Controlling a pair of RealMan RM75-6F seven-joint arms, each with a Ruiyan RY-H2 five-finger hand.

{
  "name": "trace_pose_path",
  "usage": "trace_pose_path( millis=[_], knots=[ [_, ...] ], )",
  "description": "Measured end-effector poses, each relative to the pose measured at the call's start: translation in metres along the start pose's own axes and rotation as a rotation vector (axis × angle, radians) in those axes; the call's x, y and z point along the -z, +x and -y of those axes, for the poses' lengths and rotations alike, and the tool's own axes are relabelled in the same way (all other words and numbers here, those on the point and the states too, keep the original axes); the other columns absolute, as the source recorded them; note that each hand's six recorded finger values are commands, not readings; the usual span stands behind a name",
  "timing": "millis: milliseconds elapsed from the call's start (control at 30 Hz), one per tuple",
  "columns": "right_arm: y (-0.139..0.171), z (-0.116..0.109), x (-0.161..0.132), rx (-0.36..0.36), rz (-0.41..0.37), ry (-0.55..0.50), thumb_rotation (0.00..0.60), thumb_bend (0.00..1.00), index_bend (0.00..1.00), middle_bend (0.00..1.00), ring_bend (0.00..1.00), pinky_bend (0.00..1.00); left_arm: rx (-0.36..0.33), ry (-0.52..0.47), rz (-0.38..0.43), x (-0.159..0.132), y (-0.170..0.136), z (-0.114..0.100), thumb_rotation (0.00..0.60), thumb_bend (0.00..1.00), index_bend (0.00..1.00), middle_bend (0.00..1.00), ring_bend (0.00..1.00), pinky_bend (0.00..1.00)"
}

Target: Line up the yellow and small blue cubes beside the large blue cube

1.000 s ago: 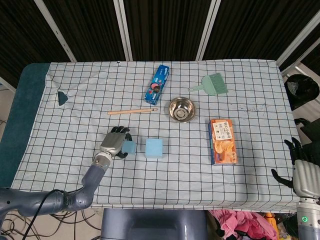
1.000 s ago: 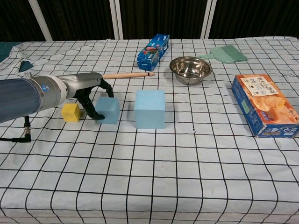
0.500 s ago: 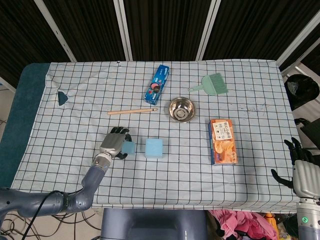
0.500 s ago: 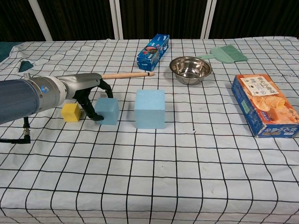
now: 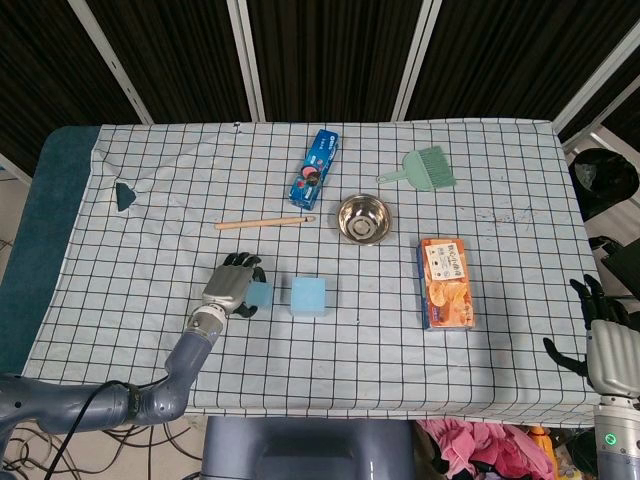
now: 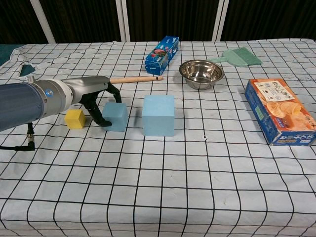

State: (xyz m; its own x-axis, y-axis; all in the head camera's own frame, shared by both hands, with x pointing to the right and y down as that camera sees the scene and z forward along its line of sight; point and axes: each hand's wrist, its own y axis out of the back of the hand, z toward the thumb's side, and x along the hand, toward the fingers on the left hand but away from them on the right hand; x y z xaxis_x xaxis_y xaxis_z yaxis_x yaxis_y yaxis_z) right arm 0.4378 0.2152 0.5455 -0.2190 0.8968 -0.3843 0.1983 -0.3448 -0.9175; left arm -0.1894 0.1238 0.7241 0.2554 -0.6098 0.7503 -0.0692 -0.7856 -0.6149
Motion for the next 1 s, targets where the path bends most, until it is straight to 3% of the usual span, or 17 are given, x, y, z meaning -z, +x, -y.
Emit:
trace_pose_path(
  millis=[300,767,1000],
  knots=[
    [0.0,-0.002,0.001,0.004,0.002,-0.005,0.6,0.19,0.1,0.02,0.17,0.12,-0.022,-0.014,-0.005,-0.016,-0.002,-0.006,0.6,0.31,0.48,0.13,0.0,0.0],
    [0.001,-0.004,0.002,0.009,0.002,-0.013,0.6,0.19,0.1,0.02,0.17,0.12,0.056,-0.063,-0.008,-0.038,0.006,-0.003,0.6,0.31,0.48,0.12,0.0,0.0],
    [0.0,-0.005,0.003,0.01,0.003,-0.016,0.6,0.19,0.1,0.02,0.17,0.12,0.049,-0.045,-0.009,-0.044,0.008,-0.003,0.6,0.3,0.48,0.12,0.0,0.0]
  ],
)
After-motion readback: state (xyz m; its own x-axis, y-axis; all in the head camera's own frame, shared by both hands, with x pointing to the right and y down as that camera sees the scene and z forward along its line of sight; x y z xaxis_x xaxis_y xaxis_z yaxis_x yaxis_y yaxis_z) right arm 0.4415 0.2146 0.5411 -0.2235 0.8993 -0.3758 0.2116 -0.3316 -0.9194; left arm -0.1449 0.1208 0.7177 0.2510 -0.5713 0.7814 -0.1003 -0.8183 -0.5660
